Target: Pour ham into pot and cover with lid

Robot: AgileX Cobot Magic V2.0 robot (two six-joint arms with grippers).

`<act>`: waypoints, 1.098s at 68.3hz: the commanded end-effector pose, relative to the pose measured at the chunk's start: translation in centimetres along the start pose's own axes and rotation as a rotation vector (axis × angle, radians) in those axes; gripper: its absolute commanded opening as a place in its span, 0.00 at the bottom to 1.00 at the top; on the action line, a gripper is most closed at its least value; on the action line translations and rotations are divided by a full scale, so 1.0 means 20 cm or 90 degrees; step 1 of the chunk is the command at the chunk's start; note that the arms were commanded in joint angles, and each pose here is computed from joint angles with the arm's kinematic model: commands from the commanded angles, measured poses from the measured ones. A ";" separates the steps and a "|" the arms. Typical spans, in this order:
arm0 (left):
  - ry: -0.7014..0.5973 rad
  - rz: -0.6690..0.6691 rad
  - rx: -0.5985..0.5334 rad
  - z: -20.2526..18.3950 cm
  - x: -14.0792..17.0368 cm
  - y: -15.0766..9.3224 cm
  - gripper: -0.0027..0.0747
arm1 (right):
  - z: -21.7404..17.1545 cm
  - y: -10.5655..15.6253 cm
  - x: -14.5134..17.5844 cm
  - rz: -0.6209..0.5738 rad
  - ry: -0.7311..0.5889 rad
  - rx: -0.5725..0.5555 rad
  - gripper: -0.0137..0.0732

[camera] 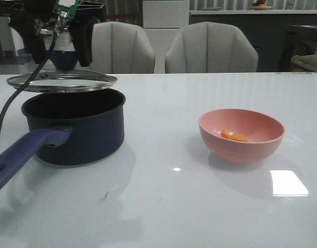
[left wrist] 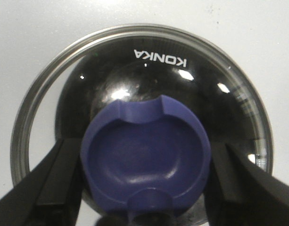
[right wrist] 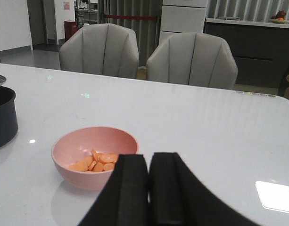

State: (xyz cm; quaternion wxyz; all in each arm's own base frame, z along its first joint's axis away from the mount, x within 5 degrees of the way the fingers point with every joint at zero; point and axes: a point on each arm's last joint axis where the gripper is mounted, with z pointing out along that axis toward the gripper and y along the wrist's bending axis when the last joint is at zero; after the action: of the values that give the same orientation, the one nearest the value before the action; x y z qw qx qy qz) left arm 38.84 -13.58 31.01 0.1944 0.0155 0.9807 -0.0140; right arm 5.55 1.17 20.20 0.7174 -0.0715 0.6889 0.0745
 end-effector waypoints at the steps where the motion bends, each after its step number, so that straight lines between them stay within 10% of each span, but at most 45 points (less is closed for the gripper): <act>1: -0.106 0.007 0.013 -0.26 -0.03 0.06 0.38 | -0.01 0.00 -0.05 -0.006 -0.070 -0.001 0.33; 75: -0.193 -0.194 -0.064 -0.05 0.37 1.00 0.38 | -0.01 0.00 -0.05 -0.006 -0.070 -0.001 0.33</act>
State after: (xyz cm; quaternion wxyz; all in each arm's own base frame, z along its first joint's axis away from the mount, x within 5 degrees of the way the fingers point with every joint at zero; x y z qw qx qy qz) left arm 32.02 6.33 27.27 0.2536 -0.1358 0.9577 0.0091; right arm 5.55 1.17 20.20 0.7174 -0.0715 0.6889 0.0745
